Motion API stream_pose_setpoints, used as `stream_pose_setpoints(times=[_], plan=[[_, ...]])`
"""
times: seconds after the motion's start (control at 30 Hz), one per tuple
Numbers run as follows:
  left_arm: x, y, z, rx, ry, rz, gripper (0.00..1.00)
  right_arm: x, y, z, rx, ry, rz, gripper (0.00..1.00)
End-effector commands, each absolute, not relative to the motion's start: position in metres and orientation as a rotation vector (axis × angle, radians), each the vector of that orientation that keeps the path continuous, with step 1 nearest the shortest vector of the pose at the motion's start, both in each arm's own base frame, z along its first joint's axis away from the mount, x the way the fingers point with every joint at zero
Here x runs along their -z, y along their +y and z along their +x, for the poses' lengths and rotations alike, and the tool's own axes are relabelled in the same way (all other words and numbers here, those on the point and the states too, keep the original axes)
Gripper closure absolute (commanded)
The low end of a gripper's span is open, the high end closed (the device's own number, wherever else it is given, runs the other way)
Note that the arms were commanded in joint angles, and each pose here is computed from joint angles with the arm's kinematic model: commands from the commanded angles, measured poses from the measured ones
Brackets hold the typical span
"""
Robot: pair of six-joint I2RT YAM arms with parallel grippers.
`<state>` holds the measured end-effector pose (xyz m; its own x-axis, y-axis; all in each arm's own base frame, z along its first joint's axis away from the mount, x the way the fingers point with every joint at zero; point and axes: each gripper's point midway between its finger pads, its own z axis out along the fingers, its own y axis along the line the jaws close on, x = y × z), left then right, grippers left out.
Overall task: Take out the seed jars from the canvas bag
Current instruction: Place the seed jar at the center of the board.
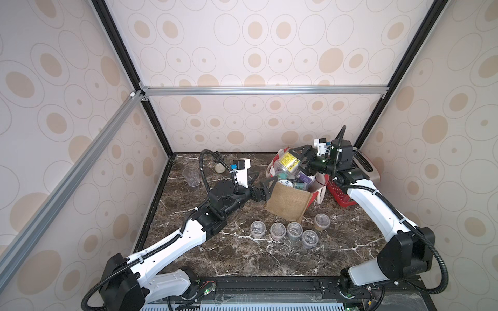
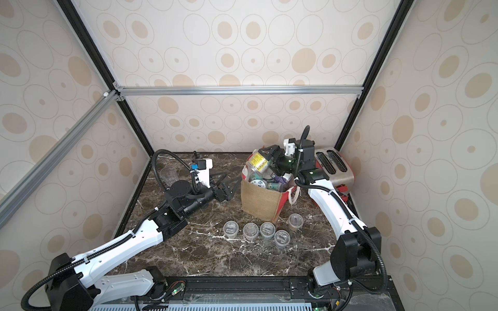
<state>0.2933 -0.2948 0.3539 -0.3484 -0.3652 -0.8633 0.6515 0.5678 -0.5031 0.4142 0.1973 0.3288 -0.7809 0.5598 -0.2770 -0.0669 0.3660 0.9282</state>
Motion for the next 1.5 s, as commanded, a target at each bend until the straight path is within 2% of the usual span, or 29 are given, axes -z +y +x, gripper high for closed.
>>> stream_pose_setpoints(times=[0.0,0.27,0.6,1.47], plan=[[-0.378,-0.307,0.294,1.144,1.528,0.262,0.02,-0.381,0.198,0.407,-1.61,1.881,0.407,0.25],[-0.371,-0.329,0.304,1.202,1.498,0.304,0.02,-0.385,0.207,0.399,-1.764,1.822,0.431,0.25],[-0.374,-0.332,0.316,1.253,1.429,0.324,0.02,-0.394,0.225,0.379,-1.87,1.799,0.381,0.25],[-0.378,-0.297,0.335,1.207,1.397,0.288,0.02,-0.392,0.262,0.353,-1.972,1.839,0.297,0.24]])
